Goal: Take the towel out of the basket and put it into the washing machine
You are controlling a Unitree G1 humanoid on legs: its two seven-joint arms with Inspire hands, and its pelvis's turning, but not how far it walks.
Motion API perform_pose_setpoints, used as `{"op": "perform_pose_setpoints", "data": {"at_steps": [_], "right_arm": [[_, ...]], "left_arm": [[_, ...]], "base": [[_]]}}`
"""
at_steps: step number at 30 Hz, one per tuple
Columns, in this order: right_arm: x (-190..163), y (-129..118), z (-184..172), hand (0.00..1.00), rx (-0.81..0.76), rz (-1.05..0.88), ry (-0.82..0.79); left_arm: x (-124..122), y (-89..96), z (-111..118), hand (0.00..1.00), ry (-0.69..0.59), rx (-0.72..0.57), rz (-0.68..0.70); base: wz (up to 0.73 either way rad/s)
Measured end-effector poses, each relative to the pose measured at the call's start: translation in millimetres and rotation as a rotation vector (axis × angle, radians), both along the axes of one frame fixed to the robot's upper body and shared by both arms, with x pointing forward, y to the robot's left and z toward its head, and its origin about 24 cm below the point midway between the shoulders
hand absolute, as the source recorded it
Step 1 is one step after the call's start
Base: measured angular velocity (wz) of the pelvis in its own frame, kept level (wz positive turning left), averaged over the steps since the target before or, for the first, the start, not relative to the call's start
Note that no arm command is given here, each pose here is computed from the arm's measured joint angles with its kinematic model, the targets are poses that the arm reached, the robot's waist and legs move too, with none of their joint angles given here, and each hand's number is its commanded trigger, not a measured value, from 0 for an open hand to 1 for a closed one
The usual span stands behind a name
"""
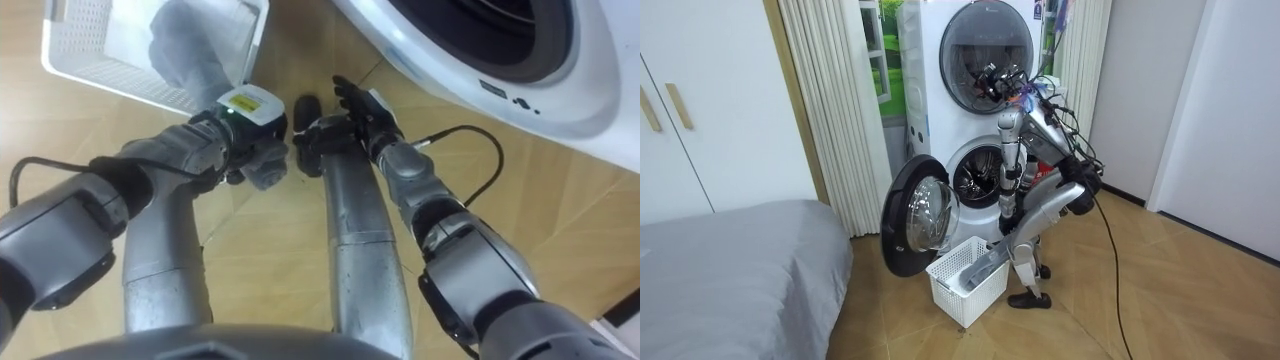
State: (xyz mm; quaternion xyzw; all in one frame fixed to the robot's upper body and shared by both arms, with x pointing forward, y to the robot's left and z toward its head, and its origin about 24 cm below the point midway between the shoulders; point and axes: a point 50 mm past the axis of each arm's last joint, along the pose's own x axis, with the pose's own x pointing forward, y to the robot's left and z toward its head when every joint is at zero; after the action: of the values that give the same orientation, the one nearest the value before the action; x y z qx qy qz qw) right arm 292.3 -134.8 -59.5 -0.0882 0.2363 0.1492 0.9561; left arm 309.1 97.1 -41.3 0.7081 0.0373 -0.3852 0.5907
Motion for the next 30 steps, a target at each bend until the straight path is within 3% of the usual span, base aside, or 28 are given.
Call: {"op": "perform_pose_setpoints", "data": {"at_steps": [12,18,30], "right_arm": [[-17.5,1.4,-17.5,0.00,0.032,-0.018,0.090],[-34.6,-11.3,-33.4,0.00,0.023,-0.061,0.177],[-62.1,-52.9,-48.9,0.00,0.017,-0.199,0.248]], "left_arm": [[-20.2,3.3,-20.9,1.00,0.156,0.058,-0.004],[-26.2,9.9,-26.5,1.00,0.159,-0.005,0.034],[-11.7,51.1,-5.0,1.00,-0.157,-0.507,0.489]], "base": [[0.00],[0.02],[0.01]]}}
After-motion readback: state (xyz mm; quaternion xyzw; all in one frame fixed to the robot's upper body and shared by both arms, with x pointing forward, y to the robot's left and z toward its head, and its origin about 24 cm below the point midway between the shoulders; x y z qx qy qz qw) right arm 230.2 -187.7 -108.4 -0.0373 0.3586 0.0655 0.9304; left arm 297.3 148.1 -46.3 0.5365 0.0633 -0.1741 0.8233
